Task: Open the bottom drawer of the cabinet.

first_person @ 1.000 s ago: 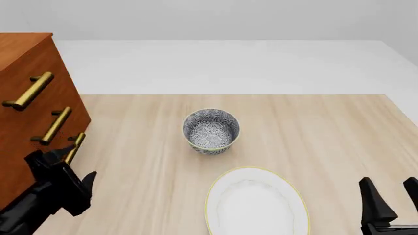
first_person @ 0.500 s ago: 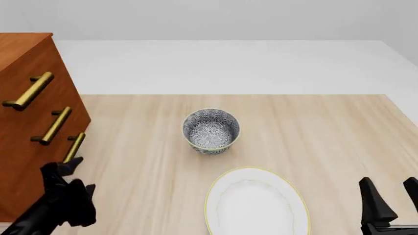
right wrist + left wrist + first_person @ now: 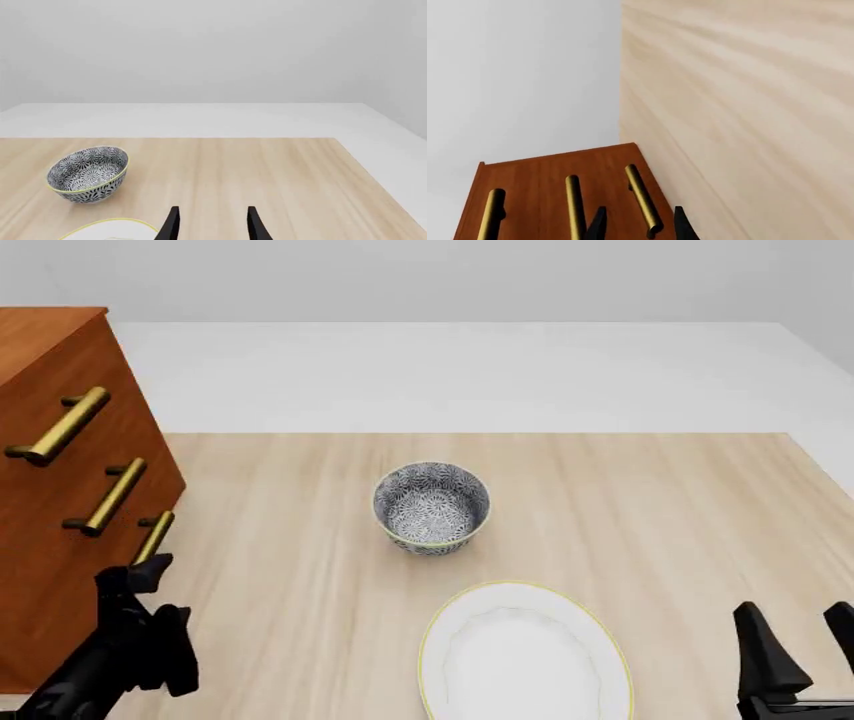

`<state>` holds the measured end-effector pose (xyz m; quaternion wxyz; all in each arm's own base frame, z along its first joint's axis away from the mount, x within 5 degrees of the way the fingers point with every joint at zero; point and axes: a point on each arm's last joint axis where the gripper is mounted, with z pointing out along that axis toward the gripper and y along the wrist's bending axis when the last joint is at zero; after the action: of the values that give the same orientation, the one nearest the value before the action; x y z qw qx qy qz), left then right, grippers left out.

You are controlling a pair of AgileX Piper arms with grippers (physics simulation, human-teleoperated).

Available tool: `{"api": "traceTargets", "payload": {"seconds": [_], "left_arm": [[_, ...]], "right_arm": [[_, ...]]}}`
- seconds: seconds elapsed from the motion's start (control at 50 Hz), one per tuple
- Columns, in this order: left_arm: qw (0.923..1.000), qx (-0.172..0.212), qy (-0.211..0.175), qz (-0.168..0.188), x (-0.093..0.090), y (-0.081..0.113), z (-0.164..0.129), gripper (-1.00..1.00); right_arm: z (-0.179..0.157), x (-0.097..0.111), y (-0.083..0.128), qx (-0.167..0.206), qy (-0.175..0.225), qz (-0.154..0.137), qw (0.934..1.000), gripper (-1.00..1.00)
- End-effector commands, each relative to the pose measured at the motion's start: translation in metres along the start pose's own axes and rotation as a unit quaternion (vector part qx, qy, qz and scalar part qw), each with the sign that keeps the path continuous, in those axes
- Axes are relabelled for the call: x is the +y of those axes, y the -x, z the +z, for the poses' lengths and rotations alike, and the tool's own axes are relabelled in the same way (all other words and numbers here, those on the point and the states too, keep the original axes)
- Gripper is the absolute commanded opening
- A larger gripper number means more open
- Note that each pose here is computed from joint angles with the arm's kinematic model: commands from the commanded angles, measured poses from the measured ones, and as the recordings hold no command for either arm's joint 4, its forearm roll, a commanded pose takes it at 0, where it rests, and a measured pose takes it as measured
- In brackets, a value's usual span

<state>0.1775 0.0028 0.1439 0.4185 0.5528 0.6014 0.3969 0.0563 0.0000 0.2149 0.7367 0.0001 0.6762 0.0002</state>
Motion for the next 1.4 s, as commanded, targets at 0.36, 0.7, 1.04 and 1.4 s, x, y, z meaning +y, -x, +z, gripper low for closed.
{"api": "traceTargets", "payload": {"seconds": [0.36, 0.7, 1.04, 1.4], "left_arm": [[0.9997, 0.021, -0.015, 0.002, -0.011, -0.009, 0.022, 1.00], [0.9983, 0.050, -0.030, -0.003, -0.019, -0.022, 0.027, 1.00], [0.9968, 0.074, -0.030, -0.006, -0.015, -0.033, 0.034, 1.00], [0.9955, 0.086, -0.040, -0.006, -0.017, -0.041, 0.049, 1.00]], "right_arm": [[0.000, 0.000, 0.000, 0.000, 0.000, 0.000, 1.0000, 1.00], [0.000, 0.000, 0.000, 0.000, 0.000, 0.000, 1.0000, 1.00], [0.000, 0.000, 0.000, 0.000, 0.000, 0.000, 1.0000, 1.00], [0.000, 0.000, 0.000, 0.000, 0.000, 0.000, 1.0000, 1.00]]}}
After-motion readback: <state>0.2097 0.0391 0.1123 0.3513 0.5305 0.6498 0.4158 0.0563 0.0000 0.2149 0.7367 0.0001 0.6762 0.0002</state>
